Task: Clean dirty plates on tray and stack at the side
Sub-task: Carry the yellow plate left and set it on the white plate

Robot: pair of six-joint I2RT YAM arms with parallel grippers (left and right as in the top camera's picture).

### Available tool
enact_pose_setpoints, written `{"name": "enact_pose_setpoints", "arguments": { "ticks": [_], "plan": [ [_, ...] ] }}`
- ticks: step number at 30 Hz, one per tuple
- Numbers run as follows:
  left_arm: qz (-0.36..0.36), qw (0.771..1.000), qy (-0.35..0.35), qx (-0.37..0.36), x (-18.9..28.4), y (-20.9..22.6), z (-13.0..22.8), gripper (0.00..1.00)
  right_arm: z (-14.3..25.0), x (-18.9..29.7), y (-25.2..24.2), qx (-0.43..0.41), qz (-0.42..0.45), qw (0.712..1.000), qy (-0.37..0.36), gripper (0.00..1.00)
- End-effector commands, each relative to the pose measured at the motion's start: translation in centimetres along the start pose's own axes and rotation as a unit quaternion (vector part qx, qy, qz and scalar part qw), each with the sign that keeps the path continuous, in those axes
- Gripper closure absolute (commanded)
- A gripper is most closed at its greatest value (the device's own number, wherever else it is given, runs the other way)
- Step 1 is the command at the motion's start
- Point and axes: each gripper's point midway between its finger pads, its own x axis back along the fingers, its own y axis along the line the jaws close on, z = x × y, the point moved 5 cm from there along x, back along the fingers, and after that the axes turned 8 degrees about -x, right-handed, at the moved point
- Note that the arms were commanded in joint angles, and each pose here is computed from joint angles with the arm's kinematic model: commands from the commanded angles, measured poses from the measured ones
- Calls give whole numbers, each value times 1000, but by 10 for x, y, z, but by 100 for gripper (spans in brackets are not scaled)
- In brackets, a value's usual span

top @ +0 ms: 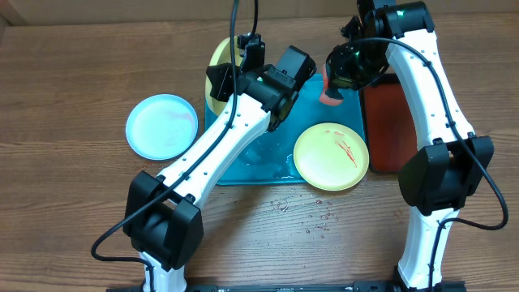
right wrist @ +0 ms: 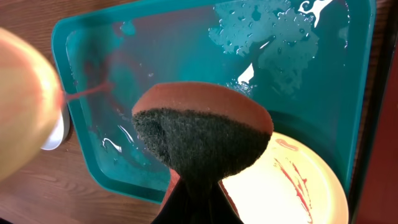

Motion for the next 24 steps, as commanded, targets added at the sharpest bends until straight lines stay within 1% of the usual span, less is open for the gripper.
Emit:
{"name": "enact_pose_setpoints", "arguments": {
  "ticks": [1,13,16,18,19,20,22,24],
  "plan": [
    [-78,996,-27,23,10,21,-7,96,-1,11,5,8,-6,1000,-17,96],
    [-71,997,-38,20,21,16,-9,96,0,11,5,7,-5,1000,-14,96],
    [-56,998,-35,19,20,13,-8,96,1,11,5,7,-5,1000,-14,96],
    [-17,999,-23,13,17,4,-5,96,1,11,5,7,-5,1000,-14,96],
    [34,999,-3,5,13,-5,2,96,1,11,5,7,-5,1000,-14,96],
    [60,998,10,1,10,-9,6,96,1,11,5,7,-5,1000,-13,96],
    [132,990,49,7,1,-14,16,95,1,11,4,6,-4,1000,-12,96],
    [190,978,84,33,-11,-8,23,95,2,11,4,5,-4,1000,-11,96]
  ]
}}
